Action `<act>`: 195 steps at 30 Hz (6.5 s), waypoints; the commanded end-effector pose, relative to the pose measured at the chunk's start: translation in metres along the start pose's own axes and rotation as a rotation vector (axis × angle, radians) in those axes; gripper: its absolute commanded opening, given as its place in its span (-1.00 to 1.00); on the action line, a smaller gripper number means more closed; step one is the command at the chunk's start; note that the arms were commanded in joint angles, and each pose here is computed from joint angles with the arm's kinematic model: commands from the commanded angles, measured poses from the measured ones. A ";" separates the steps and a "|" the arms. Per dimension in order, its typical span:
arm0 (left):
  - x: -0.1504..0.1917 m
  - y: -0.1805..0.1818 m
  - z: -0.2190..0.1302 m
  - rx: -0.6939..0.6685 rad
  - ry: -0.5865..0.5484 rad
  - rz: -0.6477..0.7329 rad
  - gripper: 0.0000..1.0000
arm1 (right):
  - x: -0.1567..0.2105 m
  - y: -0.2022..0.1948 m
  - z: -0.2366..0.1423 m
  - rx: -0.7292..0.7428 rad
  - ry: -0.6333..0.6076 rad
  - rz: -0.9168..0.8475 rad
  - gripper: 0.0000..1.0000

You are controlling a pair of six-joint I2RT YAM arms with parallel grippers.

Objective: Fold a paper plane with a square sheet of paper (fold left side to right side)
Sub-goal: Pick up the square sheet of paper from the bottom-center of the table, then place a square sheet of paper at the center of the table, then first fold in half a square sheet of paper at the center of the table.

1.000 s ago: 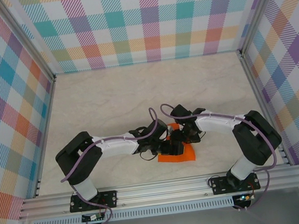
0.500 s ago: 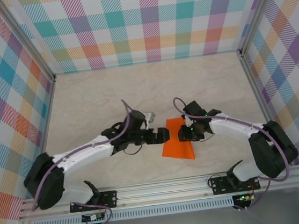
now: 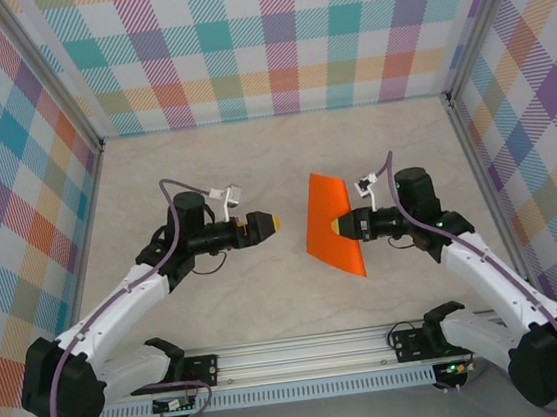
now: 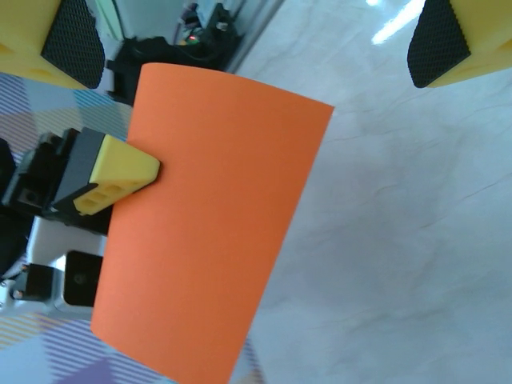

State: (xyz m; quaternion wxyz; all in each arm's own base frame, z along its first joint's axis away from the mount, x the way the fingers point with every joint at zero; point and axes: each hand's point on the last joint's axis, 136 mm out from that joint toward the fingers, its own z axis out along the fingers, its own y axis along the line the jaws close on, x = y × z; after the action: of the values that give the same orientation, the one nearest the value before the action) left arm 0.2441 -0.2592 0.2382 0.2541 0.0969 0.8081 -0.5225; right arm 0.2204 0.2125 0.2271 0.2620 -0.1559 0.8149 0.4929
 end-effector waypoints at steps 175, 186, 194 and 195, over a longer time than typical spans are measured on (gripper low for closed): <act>0.011 0.166 0.127 -0.601 0.233 -0.213 0.31 | -0.010 -0.194 0.131 0.393 0.204 0.480 -0.85; 0.018 0.182 0.139 -0.653 0.247 -0.241 0.06 | -0.009 -0.194 0.130 0.396 0.207 0.476 -0.73; 0.024 0.187 0.142 -0.671 0.273 -0.237 0.00 | -0.015 -0.190 0.097 0.523 0.169 0.387 -0.16; 0.024 0.187 0.142 -0.672 0.274 -0.234 0.00 | -0.013 -0.192 0.091 0.547 0.168 0.383 -0.07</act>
State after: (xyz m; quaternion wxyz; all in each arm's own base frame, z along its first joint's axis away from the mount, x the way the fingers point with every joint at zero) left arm 0.3491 -0.3067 0.0323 0.1064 -0.0208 0.9624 -0.2489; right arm 0.3616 0.2222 0.0540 0.1094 0.0450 0.9406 0.3182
